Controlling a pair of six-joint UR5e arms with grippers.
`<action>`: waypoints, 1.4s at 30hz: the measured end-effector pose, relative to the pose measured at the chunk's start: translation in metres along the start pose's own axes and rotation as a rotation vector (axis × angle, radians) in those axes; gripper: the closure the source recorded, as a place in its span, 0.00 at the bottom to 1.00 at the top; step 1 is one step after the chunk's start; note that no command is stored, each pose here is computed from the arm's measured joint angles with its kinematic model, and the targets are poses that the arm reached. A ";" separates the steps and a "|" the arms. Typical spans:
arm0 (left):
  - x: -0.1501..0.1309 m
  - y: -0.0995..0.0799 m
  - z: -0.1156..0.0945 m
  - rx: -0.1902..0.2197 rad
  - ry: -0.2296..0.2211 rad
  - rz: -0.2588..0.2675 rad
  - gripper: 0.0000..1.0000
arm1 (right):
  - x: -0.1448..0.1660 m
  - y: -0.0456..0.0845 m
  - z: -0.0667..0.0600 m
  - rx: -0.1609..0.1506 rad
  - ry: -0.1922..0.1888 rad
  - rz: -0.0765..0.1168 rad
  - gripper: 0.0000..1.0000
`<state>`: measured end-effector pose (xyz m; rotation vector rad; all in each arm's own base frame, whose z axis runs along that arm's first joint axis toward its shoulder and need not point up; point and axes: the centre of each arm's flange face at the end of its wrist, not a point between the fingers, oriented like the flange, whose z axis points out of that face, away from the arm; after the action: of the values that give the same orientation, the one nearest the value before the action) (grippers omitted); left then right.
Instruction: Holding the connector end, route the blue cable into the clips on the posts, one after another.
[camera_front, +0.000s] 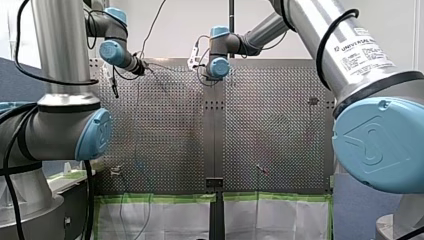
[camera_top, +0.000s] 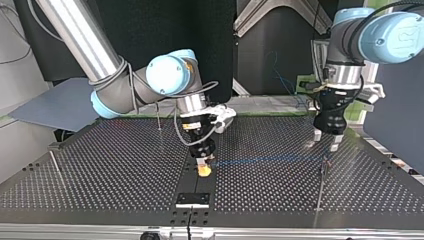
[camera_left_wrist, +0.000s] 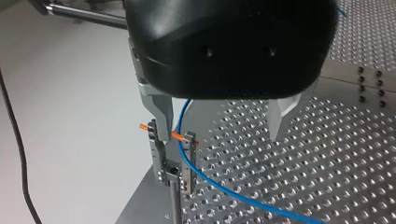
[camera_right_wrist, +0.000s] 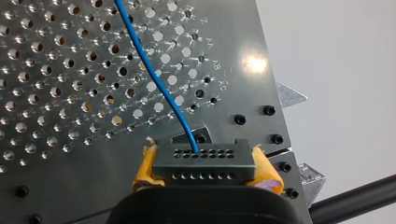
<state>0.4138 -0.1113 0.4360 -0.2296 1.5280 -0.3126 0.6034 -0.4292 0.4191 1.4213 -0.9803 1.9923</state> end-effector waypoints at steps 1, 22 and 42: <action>0.000 0.000 0.000 -0.006 0.001 0.007 0.00 | 0.000 0.000 0.000 0.000 0.000 0.000 1.00; -0.022 -0.019 -0.012 0.032 -0.104 0.093 0.00 | 0.000 0.001 0.000 -0.001 -0.002 -0.002 1.00; 0.000 -0.011 0.001 0.007 -0.035 0.136 0.00 | -0.002 0.003 0.000 -0.007 -0.009 -0.007 1.00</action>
<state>0.4140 -0.1214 0.4392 -0.1243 1.4998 -0.2057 0.6019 -0.4309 0.4166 1.4293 -0.9840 1.9778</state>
